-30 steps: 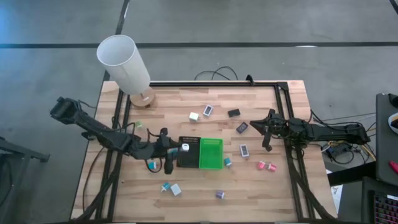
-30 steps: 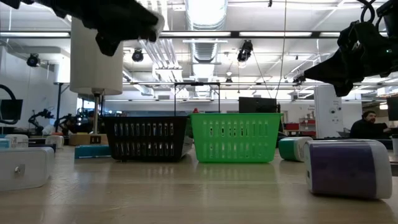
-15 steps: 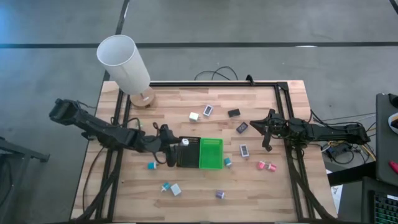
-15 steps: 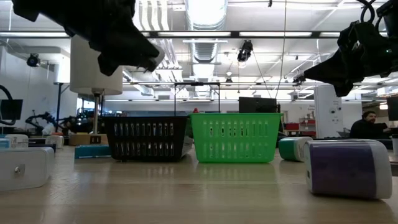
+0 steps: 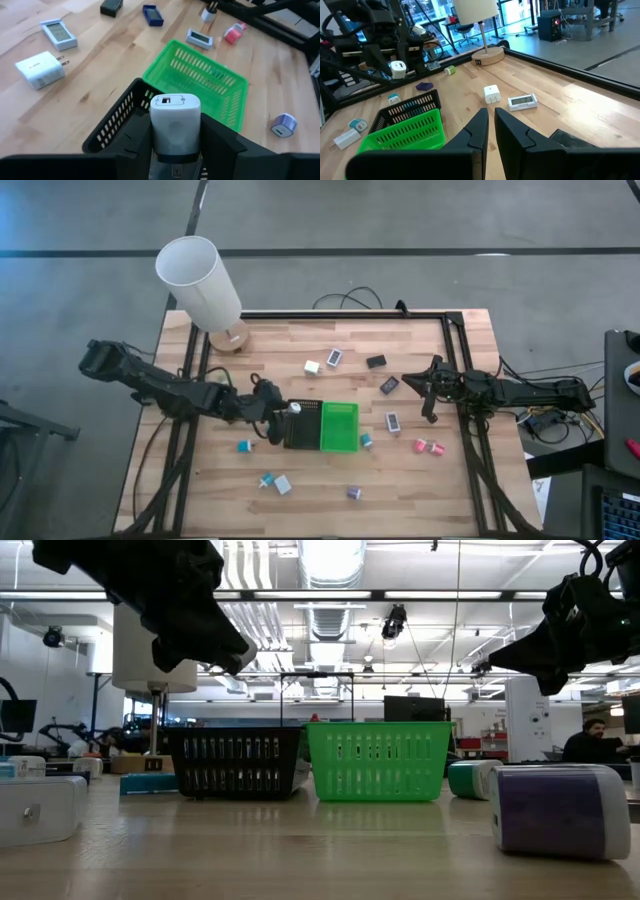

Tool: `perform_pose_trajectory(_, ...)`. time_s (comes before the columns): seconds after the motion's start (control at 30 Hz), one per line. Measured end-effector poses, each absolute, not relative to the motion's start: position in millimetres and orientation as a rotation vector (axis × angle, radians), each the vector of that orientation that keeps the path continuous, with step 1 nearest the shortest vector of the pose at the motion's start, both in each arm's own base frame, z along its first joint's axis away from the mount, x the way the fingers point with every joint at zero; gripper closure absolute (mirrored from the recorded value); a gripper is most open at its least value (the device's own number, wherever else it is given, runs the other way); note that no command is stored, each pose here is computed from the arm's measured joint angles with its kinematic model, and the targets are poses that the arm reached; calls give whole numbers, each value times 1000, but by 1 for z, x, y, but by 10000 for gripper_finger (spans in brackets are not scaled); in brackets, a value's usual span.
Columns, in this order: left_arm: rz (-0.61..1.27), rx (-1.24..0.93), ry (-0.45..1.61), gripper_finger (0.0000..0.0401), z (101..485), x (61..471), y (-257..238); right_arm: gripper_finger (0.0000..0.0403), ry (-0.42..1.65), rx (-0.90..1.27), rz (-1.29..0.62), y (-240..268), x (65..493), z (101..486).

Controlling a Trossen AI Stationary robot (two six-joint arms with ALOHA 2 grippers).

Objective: Pick & Place Office items
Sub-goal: Put the black white charger adapter into the black bin

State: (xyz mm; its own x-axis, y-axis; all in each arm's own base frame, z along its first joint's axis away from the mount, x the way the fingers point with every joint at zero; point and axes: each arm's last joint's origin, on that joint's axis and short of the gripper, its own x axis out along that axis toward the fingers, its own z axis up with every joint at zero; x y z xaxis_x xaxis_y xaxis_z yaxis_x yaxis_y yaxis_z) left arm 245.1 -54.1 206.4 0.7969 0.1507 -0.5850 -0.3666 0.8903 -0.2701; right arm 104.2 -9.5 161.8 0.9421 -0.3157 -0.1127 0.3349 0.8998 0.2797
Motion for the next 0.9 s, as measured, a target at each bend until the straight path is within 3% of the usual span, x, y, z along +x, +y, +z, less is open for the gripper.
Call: perform_pose_trajectory(0.9,225,-347,993,270,187,302,-31,369,84,298,-340,-10,105,160)
